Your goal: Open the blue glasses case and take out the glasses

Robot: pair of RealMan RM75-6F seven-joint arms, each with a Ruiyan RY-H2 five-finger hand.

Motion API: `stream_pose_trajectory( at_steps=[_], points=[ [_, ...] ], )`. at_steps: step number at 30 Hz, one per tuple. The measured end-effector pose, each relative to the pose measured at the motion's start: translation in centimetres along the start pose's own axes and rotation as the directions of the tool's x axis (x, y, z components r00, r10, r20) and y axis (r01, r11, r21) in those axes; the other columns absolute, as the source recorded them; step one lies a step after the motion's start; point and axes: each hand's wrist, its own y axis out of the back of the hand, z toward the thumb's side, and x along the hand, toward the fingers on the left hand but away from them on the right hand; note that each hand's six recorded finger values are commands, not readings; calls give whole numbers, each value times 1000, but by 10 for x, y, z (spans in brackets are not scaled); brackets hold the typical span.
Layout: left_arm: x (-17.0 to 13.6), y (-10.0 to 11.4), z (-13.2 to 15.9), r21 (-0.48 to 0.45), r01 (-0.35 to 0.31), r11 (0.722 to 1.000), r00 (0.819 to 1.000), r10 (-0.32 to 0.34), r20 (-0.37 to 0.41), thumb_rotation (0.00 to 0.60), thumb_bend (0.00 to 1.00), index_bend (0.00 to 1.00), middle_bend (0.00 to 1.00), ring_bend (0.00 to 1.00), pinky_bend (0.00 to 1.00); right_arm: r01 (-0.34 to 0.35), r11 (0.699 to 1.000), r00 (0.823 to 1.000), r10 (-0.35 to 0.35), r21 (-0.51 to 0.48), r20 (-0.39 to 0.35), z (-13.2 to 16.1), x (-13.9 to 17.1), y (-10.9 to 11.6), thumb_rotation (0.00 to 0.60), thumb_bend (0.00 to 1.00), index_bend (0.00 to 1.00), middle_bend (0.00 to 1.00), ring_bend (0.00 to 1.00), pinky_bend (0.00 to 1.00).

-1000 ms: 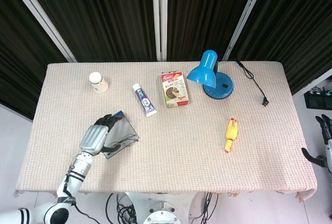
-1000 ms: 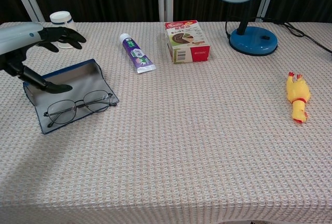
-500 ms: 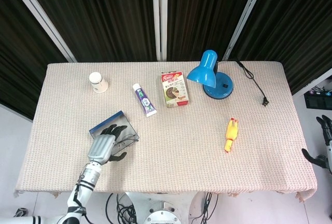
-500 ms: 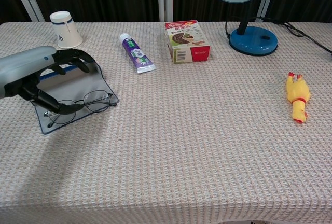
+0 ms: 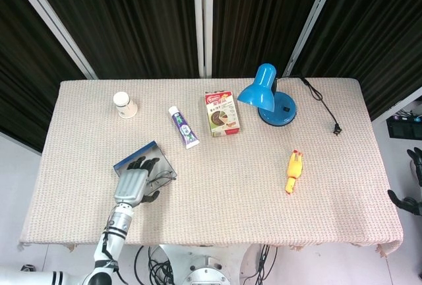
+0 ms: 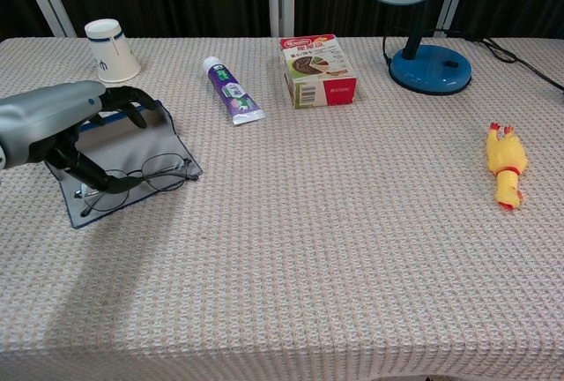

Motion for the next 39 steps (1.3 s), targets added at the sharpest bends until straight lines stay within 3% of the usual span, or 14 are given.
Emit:
stream_pose_trajectory(
  at_steps=[20, 39],
  points=[
    [12, -9, 4, 31, 57, 998, 994, -54, -93, 600, 251, 134, 275, 119, 194, -10, 1000, 1000, 10, -5, 2, -1, 0, -4, 600, 176, 0, 0, 0, 0],
    [20, -24, 4, 138, 25, 990, 997, -14, -81, 600, 255, 140, 342, 157, 210, -26, 1000, 1000, 26, 0, 6, -3, -1, -9, 600, 176, 0, 0, 0, 0]
  ],
)
